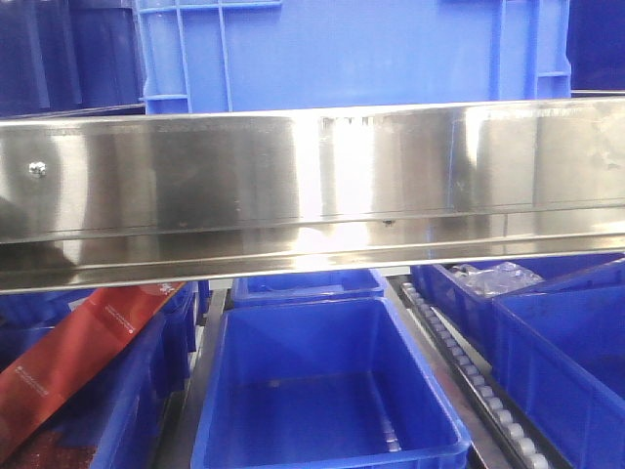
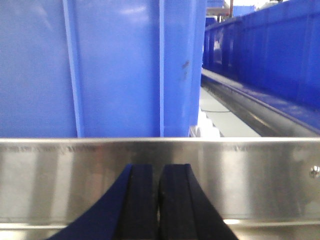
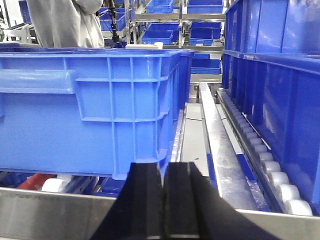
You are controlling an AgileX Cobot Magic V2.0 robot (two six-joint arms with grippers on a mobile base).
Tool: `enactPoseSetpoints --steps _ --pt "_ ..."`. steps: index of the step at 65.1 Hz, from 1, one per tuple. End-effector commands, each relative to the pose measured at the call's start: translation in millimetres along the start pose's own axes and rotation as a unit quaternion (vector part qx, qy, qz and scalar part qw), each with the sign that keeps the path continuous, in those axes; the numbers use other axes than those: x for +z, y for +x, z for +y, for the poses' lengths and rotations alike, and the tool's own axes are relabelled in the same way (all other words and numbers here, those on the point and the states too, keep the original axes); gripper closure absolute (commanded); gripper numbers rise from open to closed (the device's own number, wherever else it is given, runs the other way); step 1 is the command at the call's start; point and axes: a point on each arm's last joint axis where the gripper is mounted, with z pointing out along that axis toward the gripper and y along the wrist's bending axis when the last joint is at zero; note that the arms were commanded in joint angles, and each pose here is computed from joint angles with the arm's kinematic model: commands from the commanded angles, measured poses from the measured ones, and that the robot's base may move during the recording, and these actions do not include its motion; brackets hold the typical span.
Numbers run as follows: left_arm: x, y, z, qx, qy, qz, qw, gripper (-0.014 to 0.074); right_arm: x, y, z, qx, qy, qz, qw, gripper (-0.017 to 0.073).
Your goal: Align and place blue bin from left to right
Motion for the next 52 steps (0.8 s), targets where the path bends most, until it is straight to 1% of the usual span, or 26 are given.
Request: enactPoseSetpoints --steps 1,5,11,18,25,34,52 --pt "-0.4 -0.7 0.3 0.007 -0.002 -0.006 1.0 0.0589 -1.0 -2.8 0.1 -0.009 -0.001 -0.015 1.0 0.0648" --pt "-0.4 -0.9 0.3 0.007 -0.002 -0.007 1.0 0.0589 -1.0 -2.8 0.1 -0.009 -0.001 -0.015 1.0 0.0648" --pt "-0.5 -2.4 0.2 0.0 -0.001 -0.015 1.0 0.0589 -1.0 -2.8 0.1 -0.009 -0.001 -0.015 1.0 0.0648" --pt "-0.5 -3.7 -1.3 -0.004 0.012 -0.023 1.0 0.0589 -1.0 -2.8 0.1 -0.009 -0.001 -0.015 1.0 0.0648" --pt "-0.6 -3.6 -3.1 -0.032 0.029 -0.021 0.999 0.0589 -1.0 -2.8 0.1 -0.009 -0.001 -0.015 1.0 0.0648" --pt "-0.6 -3.6 -3.7 -0.018 0.036 -0.022 0.999 0.0589 -1.0 -2.8 0.1 -0.009 -0.001 -0.015 1.0 0.0648" --pt "-0.7 -4.0 -3.5 -0.02 0.034 -0.024 0.999 0.0589 -1.0 -2.8 0.1 -0.009 -0.001 -0.015 1.0 0.0648"
